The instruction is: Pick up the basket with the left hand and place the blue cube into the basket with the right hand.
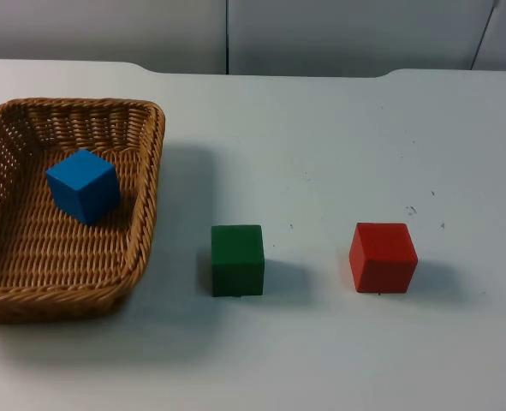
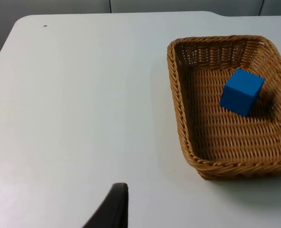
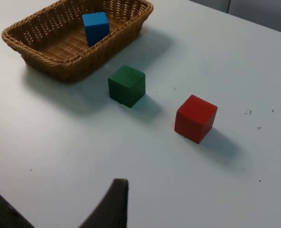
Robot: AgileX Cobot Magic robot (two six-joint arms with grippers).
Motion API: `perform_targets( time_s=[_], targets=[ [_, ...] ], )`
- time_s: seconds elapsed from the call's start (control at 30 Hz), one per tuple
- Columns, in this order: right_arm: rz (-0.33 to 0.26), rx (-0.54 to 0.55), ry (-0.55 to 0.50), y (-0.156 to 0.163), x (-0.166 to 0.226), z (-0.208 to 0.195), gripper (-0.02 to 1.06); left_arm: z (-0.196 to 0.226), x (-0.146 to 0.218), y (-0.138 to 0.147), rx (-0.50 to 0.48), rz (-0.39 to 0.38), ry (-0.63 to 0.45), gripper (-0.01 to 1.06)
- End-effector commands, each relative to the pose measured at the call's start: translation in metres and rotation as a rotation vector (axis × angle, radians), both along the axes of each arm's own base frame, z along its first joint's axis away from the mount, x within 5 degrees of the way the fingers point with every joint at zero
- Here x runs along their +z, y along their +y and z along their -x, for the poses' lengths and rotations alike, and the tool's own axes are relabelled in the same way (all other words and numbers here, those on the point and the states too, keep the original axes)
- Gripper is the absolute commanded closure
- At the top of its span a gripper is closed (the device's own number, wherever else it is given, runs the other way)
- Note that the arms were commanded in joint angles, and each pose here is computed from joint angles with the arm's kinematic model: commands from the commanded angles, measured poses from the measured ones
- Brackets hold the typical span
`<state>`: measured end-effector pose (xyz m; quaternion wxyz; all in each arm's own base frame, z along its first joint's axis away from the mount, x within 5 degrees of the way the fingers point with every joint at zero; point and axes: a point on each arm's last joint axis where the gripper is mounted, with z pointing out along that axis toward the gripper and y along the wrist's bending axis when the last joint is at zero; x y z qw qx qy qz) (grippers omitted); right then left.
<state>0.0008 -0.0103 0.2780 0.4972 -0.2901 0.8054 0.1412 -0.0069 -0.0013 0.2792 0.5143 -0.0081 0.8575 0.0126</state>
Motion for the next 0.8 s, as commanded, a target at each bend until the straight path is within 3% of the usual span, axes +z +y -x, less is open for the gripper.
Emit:
perform_targets(
  time_s=[0.0, 0.3, 0.47, 0.63, 0.77],
  targets=[
    [0.002, 0.008, -0.008, 0.0, -0.0001, 0.0001, -0.01, 0.0, -0.0001, -0.0006, -0.002, 0.008, -0.011, 0.0],
    [0.003, -0.033, -0.008, 0.0, -0.0001, 0.0006, -0.01, 0.0, -0.0001, -0.0006, -0.002, 0.008, -0.011, 0.0],
    [0.004, -0.17, -0.008, 0.0, -0.0001, 0.002, -0.01, 0.0, -0.0001, -0.0006, -0.002, 0.008, -0.011, 0.0],
    [0.004, -0.396, -0.008, 0.0006, -0.0001, 0.0043, -0.01, 0.0, -0.0001, -0.0006, -0.002, 0.008, -0.011, 0.0],
    [0.005, -0.508, -0.007, 0.001, -0.0001, 0.0053, -0.01, 0.0, -0.0001, -0.0006, -0.002, 0.008, -0.011, 0.0]
  ],
)
